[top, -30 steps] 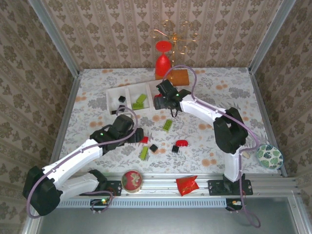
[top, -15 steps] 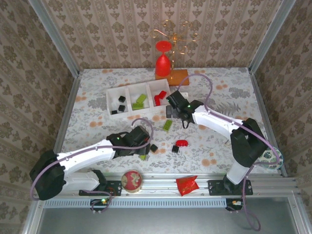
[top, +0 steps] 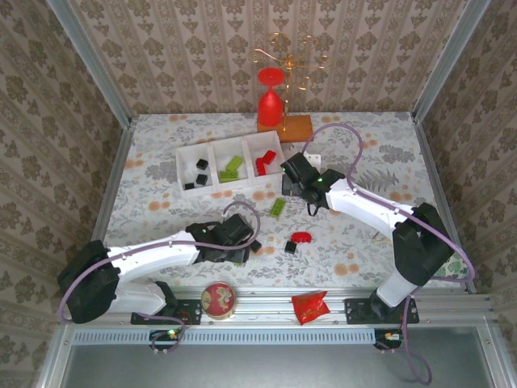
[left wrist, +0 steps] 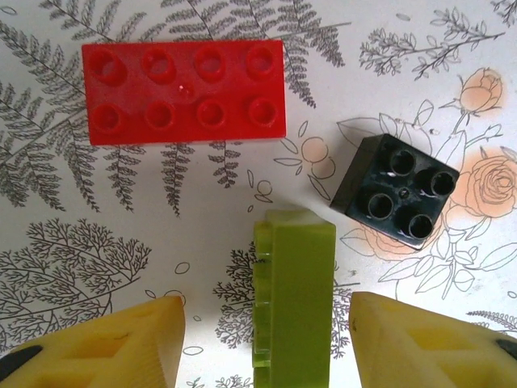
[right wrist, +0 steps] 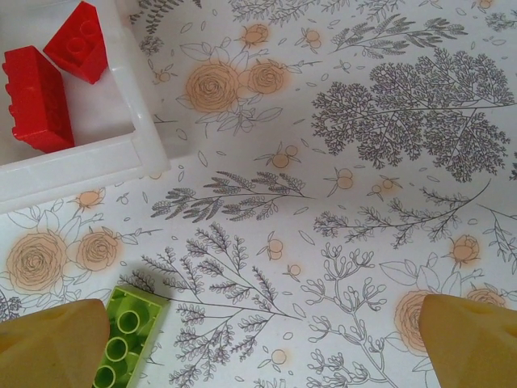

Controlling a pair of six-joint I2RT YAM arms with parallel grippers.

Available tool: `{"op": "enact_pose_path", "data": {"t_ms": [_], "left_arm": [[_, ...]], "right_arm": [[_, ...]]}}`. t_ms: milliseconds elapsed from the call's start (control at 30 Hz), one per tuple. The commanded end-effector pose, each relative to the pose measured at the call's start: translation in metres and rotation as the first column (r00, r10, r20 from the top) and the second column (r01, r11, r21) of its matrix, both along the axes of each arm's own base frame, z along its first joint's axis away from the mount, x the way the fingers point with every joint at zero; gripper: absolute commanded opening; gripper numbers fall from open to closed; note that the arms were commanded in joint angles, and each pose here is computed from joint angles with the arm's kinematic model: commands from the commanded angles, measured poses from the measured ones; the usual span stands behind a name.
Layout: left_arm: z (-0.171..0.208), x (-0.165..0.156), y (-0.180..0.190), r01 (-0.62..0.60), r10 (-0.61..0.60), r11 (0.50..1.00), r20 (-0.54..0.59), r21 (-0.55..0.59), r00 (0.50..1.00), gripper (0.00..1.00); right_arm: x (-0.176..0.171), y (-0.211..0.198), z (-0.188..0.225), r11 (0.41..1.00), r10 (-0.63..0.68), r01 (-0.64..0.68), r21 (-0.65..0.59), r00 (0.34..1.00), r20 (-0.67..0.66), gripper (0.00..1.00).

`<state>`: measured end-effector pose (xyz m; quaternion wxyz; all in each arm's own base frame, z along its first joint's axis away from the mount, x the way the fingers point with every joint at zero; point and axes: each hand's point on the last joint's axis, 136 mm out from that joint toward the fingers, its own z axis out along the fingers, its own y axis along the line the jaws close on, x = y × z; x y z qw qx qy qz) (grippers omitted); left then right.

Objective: Sort the legos into containers by color
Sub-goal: Pick up the lego from the middle-left of the table.

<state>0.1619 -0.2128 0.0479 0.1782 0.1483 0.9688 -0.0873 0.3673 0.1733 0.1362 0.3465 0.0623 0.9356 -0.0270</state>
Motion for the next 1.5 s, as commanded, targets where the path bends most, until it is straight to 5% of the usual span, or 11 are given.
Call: {"op": "enact_pose_path", "data": {"t_ms": [0,500,867,1033,1467], "left_arm": [[-0.009,-0.007,0.0,-0.004,0.004,1.0,-0.034,0.007,0.999,0.58],[-0.028,-0.007,0.001,-0.005,0.009,0.998,-0.066,0.059,0.998,0.52],[-0.033,-0.007,0.003,-0.019,0.025,0.997,-0.081,0.078,0.996,0.23],[-0.018,-0.004,0.009,-0.042,0.045,0.997,-0.036,0.063,0.998,0.12],[0.054,0.039,0.03,-0.121,0.129,0.991,0.176,-0.06,0.976,0.1]], "right_arm": [[-0.006,-0.01,0.005,0.999,-0.036,0.036,-0.021,0.999,0.017,1.0],[-0.008,-0.013,0.004,0.999,-0.04,0.04,-0.026,0.999,0.018,1.0],[-0.007,-0.014,0.0,0.998,-0.043,0.044,-0.043,0.999,0.019,1.0],[-0.008,-0.015,-0.002,0.998,-0.044,0.045,-0.054,0.999,0.009,1.0],[-0.021,-0.026,-0.011,0.994,-0.07,0.068,-0.082,0.997,-0.028,1.0]]}}
